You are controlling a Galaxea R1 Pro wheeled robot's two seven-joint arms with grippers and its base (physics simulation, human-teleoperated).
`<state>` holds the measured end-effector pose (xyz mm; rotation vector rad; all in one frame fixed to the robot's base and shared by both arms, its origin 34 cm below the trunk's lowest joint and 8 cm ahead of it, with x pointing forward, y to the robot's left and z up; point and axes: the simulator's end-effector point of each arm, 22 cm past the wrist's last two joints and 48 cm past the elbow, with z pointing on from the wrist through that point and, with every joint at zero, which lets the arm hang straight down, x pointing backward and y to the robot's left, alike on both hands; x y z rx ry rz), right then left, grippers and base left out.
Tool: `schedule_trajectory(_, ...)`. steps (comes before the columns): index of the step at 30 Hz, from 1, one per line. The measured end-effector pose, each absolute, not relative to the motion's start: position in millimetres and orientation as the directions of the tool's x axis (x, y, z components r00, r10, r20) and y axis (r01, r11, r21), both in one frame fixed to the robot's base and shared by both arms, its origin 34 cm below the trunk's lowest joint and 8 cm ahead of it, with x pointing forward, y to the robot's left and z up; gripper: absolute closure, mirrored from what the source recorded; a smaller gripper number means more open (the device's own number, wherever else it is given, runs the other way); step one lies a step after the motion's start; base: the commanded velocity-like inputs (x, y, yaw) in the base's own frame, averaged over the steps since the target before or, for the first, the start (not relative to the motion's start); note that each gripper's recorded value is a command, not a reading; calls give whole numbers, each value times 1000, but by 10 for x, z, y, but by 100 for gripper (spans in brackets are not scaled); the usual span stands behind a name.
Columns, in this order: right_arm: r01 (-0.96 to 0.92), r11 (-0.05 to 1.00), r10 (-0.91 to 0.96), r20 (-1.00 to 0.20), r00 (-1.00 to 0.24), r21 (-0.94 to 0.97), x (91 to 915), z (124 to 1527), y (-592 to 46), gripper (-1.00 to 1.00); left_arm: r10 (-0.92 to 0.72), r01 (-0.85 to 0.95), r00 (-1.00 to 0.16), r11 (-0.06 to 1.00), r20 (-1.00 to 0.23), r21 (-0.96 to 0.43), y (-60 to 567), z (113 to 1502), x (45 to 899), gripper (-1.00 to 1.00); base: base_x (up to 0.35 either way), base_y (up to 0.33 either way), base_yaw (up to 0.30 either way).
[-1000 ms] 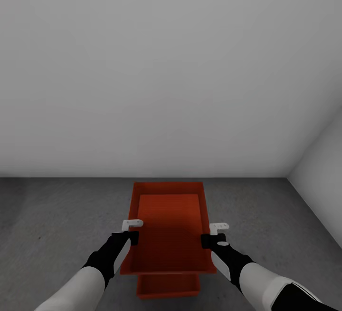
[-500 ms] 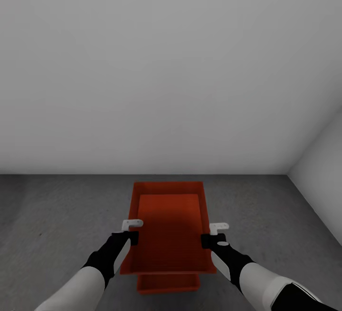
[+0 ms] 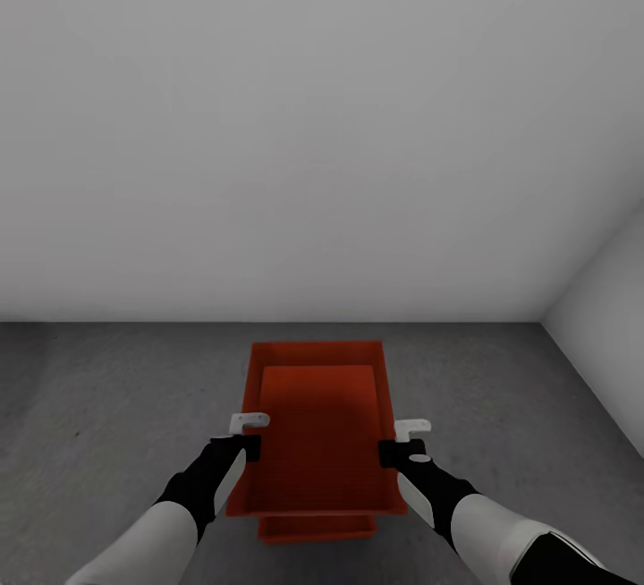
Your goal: Move the two storage containers from the living room to the garage. In the garage, place one container on the floor and stack the other container on top of it (either order is fine).
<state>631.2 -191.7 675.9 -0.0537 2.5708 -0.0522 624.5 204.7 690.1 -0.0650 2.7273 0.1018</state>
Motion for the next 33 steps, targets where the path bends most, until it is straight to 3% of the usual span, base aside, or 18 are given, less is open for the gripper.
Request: schedule_trajectory(33, -30, 998, -49, -499, -865, -47, 6162, 6522, -1917, 100, -30, -57, -933, 996, -358, 65, 2047, 6667, 6103, 100, 0, 0, 0)
